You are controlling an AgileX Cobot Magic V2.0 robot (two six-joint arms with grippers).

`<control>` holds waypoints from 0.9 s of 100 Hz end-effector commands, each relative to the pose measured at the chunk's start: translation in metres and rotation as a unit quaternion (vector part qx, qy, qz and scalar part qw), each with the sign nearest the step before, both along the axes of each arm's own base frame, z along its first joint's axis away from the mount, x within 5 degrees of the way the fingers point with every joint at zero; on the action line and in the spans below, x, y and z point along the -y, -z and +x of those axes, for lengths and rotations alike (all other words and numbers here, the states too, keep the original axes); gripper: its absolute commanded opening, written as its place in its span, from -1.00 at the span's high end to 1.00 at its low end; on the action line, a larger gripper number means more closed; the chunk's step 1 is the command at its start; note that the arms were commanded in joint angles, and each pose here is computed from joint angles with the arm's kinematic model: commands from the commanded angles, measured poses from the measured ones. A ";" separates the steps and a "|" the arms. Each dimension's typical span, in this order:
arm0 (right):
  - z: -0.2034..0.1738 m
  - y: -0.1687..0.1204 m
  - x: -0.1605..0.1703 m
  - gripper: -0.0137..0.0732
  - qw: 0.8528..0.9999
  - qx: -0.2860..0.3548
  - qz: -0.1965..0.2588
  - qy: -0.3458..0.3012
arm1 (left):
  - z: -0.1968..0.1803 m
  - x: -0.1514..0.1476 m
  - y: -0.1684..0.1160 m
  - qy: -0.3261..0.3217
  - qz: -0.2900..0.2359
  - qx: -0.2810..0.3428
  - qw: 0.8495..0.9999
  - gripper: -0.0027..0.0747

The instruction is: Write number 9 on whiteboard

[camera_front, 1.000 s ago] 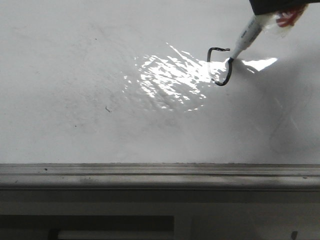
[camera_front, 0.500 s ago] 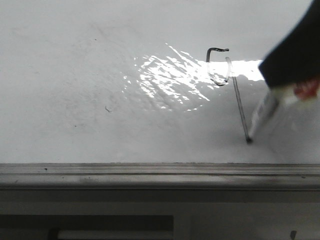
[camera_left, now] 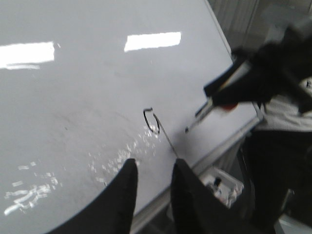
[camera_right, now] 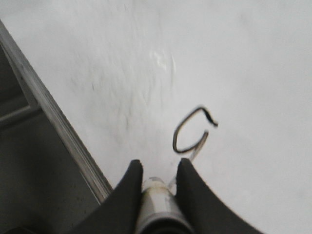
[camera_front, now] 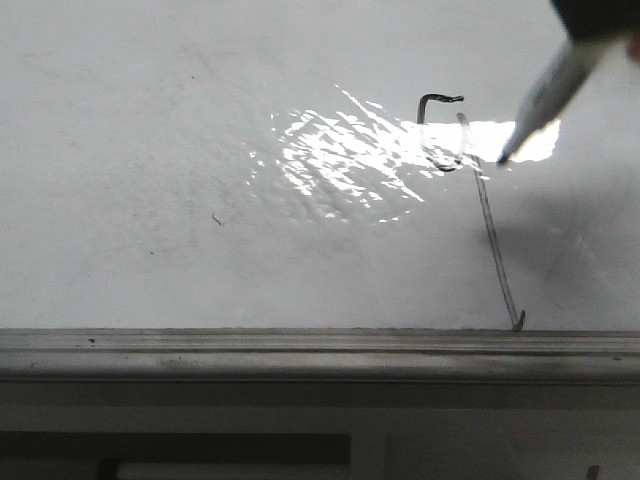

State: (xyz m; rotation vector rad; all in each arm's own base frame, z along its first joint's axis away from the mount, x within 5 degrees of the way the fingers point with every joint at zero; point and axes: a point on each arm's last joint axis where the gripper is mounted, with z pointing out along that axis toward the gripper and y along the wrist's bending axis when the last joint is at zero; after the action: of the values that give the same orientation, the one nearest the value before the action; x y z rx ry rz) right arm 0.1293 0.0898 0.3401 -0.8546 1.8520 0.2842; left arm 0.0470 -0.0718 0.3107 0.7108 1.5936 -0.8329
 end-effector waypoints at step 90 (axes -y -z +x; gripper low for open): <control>-0.028 -0.016 -0.079 0.78 0.972 0.029 -0.017 -0.232 | 0.057 0.144 0.007 0.233 0.202 0.007 0.951 0.01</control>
State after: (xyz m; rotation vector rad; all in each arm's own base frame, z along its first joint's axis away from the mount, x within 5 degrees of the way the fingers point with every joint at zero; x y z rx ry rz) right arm 0.0998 0.1663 0.3374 -1.3820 1.6701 0.4783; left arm 0.1031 -0.2130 0.2865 1.5014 1.6637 -0.8138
